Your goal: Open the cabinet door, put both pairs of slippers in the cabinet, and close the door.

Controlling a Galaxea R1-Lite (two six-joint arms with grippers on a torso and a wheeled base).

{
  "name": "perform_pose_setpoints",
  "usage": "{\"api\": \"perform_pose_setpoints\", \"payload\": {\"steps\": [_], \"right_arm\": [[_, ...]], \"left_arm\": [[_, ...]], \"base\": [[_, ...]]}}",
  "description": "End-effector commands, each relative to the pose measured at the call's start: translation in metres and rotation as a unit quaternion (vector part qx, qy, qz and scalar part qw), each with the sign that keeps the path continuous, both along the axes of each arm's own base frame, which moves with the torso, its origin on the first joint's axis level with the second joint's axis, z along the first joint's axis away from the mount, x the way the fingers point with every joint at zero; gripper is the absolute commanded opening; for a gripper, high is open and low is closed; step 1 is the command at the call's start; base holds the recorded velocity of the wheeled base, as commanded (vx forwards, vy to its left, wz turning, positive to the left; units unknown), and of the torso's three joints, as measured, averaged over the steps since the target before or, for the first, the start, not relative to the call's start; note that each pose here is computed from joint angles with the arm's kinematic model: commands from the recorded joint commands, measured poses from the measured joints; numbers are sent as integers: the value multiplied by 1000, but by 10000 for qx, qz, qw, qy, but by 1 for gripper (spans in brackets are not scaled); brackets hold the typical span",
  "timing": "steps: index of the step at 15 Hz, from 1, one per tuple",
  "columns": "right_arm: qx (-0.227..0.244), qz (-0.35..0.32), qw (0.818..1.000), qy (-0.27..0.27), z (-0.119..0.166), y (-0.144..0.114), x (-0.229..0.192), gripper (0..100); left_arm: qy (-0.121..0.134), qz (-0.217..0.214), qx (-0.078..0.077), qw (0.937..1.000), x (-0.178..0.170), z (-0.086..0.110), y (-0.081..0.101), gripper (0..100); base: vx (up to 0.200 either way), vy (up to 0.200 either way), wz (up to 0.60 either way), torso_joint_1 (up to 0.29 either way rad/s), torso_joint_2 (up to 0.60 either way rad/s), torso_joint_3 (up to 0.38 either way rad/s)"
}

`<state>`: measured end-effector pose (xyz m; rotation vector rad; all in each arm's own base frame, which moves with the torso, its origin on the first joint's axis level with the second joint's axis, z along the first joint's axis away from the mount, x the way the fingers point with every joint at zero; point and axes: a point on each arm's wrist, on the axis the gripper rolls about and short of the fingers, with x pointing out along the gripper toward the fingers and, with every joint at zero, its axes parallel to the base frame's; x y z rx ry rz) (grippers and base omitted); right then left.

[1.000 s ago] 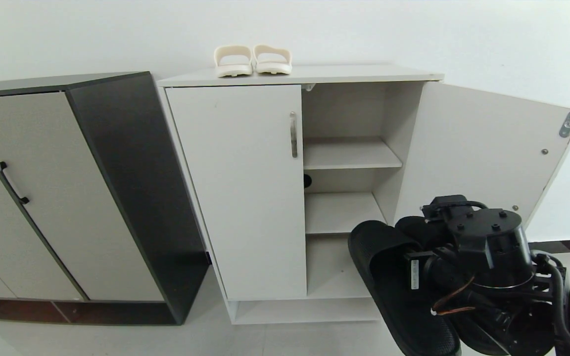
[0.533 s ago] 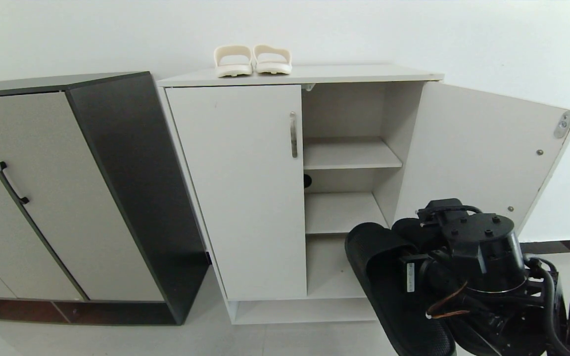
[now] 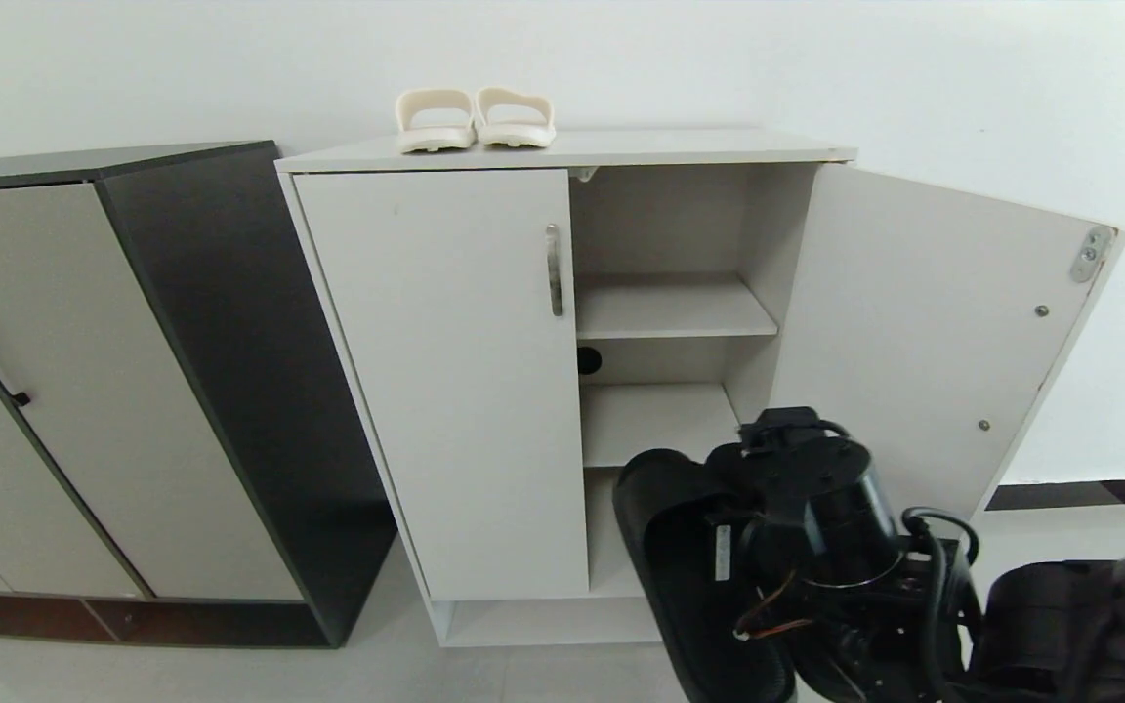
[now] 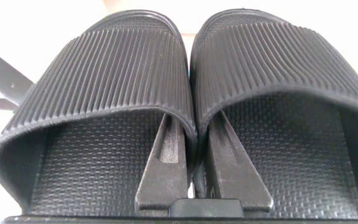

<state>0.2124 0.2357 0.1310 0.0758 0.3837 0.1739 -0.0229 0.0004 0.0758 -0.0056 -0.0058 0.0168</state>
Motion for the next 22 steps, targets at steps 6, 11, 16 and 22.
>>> {"api": "perform_pose_setpoints", "payload": {"steps": [6,11,16,22], "right_arm": [[-152,-193,9997,6,-17,21,13,0],[-231,-396,9989,-115,-20,25,16,0],[-311,-337,9963,-729,-17,22,16,0],[-390,-435,9923,-1096,-16,10,1,0]], "left_arm": [[6,8,5,10000,0,0,0,0],[6,0,5,10000,0,0,0,0],[13,0,5,10000,0,0,0,0],[6,16,-3,10000,0,0,0,0]], "base": [[0,0,0,1,0,-21],[0,0,0,4,0,-186],[0,0,0,6,4,-198],[0,0,0,5,4,-176]]}}
